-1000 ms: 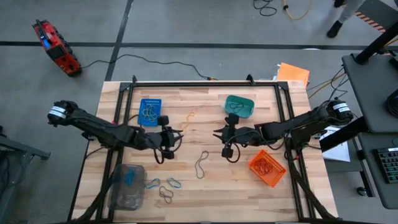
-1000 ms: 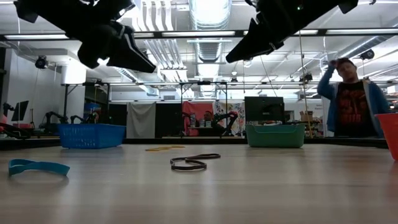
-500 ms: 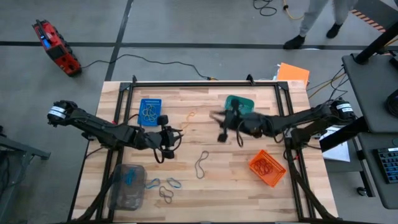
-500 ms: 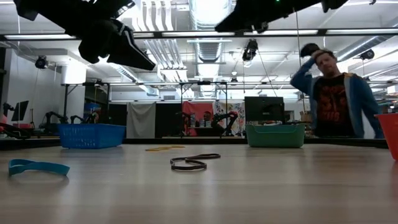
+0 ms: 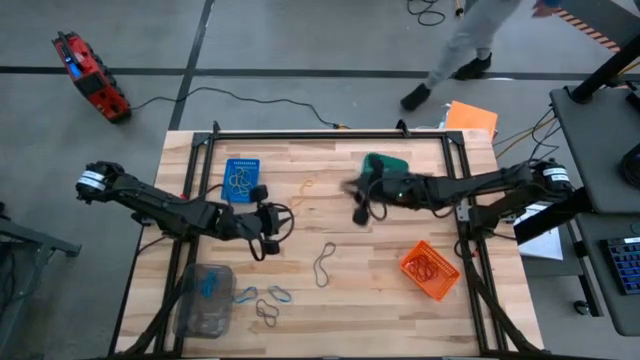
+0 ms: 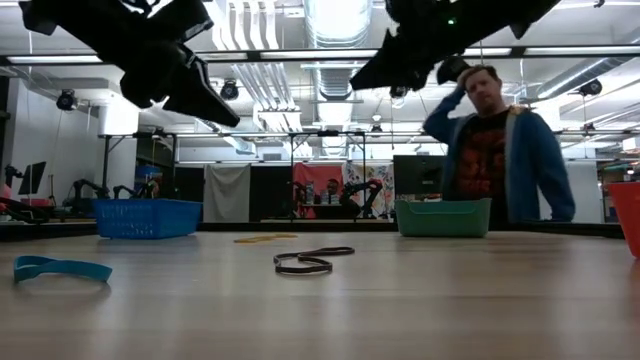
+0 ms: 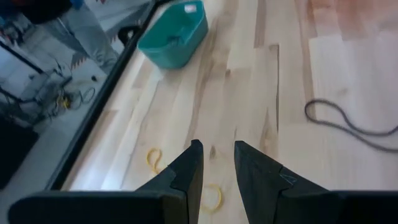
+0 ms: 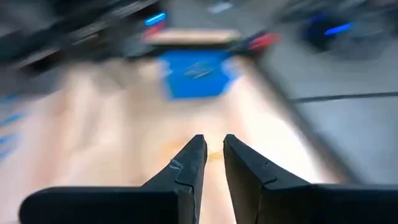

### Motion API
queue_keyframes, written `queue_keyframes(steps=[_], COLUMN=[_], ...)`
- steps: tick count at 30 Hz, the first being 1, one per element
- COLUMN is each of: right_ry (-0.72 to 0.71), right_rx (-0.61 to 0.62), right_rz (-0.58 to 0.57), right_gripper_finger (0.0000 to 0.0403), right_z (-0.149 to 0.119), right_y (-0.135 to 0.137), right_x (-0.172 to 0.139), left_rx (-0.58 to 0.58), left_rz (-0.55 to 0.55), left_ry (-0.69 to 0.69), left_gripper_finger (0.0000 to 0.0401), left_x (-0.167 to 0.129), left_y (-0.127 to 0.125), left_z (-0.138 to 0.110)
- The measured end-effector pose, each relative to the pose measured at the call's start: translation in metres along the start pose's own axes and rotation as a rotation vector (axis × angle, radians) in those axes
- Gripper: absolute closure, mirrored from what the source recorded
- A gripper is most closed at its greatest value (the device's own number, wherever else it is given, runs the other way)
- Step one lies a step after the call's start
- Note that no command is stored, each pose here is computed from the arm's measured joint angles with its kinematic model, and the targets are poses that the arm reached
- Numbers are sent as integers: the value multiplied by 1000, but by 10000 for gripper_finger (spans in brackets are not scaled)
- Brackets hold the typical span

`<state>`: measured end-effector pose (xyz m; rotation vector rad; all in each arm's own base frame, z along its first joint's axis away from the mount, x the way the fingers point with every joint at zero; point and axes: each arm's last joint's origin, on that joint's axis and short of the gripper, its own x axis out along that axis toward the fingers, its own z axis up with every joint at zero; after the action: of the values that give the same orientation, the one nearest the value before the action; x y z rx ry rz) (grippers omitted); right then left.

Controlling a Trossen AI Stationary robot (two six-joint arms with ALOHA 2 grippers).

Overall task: Sort rubber bands into baskets
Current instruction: Put the yellow rubberband into the blue bin

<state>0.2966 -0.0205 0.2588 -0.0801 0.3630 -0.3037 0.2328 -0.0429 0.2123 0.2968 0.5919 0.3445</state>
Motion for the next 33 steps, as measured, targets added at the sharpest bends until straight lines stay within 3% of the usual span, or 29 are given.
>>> queue_keyframes(steps=[3,12,17,25,33], right_ry=[97,188,191,190,191], right_rx=[28,57,44,46,30], right_rz=[121,143,143,142,132], right_gripper_finger=[351,351,351,351,351], right_z=[-10,-19,-19,-19,-20], right_y=[9,17,17,17,17], right_x=[-1,-5,-5,-5,-4], left_rx=[-17,-95,-209,-386,-403], left_rz=[0,15,149,-169,-67], left_ry=[31,34,40,133,154], left_gripper_finger=[325,325,326,326,326], left_x=[0,2,8,35,62], left_y=[0,4,25,59,57], left_z=[-3,-3,-3,-15,-23])
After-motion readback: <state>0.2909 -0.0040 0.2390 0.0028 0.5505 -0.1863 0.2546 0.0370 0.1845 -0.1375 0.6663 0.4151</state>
